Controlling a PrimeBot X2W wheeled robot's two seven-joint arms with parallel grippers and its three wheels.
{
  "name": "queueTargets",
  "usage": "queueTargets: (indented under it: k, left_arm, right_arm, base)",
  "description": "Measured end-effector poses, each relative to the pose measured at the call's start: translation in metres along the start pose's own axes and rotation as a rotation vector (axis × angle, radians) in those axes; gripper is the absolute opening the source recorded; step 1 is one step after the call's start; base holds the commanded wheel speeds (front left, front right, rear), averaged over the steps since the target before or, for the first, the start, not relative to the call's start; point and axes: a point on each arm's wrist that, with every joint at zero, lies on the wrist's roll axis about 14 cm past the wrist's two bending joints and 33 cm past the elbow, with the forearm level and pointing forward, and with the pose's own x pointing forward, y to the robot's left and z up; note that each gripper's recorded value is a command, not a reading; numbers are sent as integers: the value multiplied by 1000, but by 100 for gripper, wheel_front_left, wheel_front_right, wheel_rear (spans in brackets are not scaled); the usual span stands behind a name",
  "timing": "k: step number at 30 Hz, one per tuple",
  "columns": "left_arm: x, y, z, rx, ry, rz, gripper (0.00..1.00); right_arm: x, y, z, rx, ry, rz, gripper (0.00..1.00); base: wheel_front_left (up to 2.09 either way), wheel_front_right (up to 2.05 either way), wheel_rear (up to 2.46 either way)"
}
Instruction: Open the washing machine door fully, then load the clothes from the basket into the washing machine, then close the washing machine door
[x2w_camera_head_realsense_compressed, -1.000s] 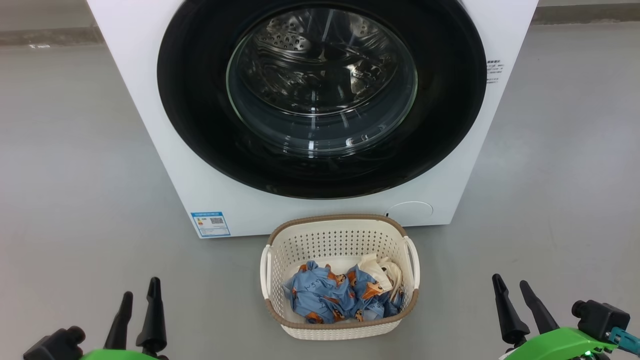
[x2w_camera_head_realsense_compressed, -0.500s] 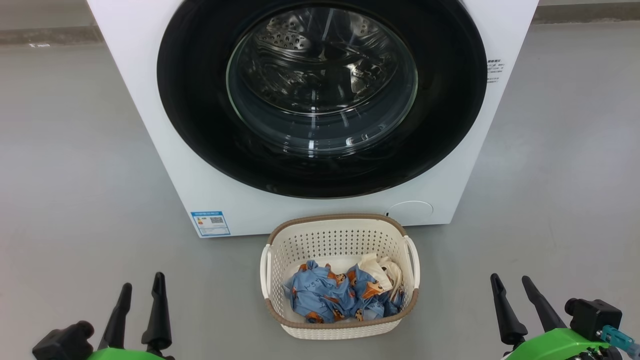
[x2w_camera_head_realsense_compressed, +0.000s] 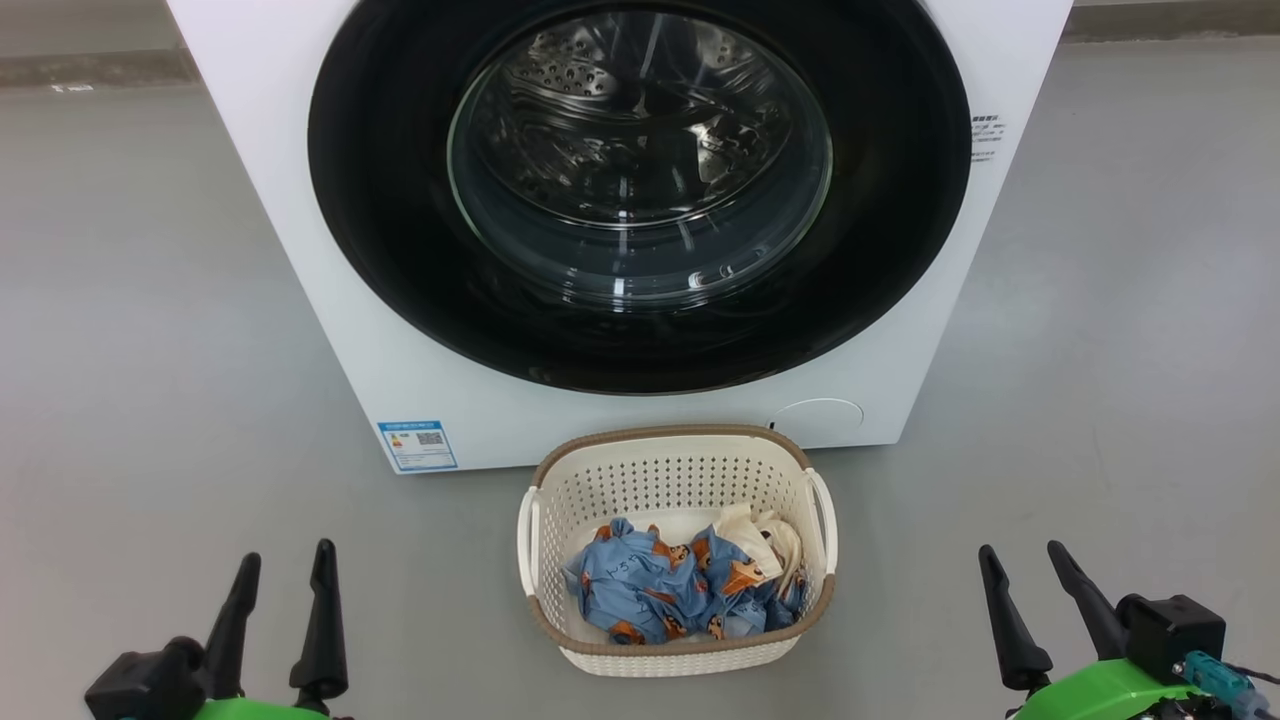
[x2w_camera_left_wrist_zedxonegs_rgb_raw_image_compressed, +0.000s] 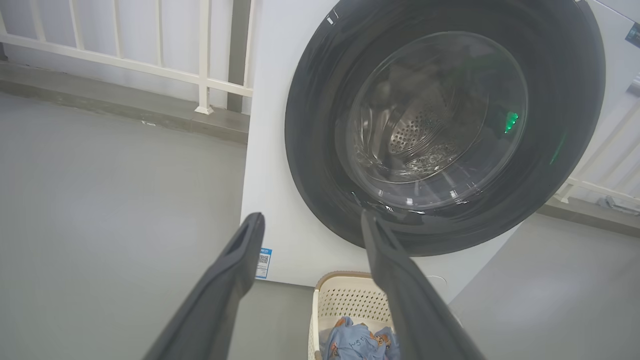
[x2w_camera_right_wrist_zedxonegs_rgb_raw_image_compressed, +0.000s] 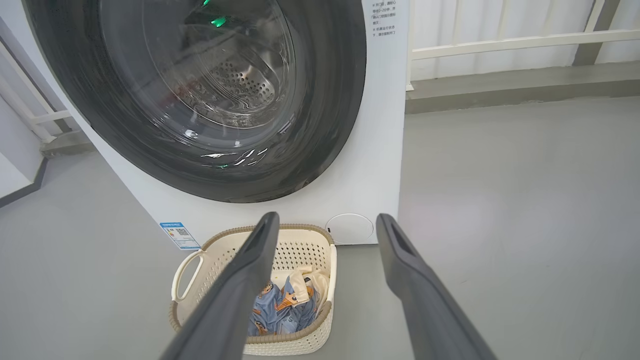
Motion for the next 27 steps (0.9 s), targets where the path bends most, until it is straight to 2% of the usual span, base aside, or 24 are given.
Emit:
queueTargets:
  k: [8, 27]
  left_arm:
    - [1, -2, 0, 69, -3, -20, 100]
    - [-1, 8, -8, 90, 26, -1, 100]
  right_arm:
    - [-1, 0, 1, -75, -9, 10, 100]
    - [-1, -11, 7, -74, -27, -23, 100]
  base:
    - [0, 0, 0]
    - [0, 0, 0]
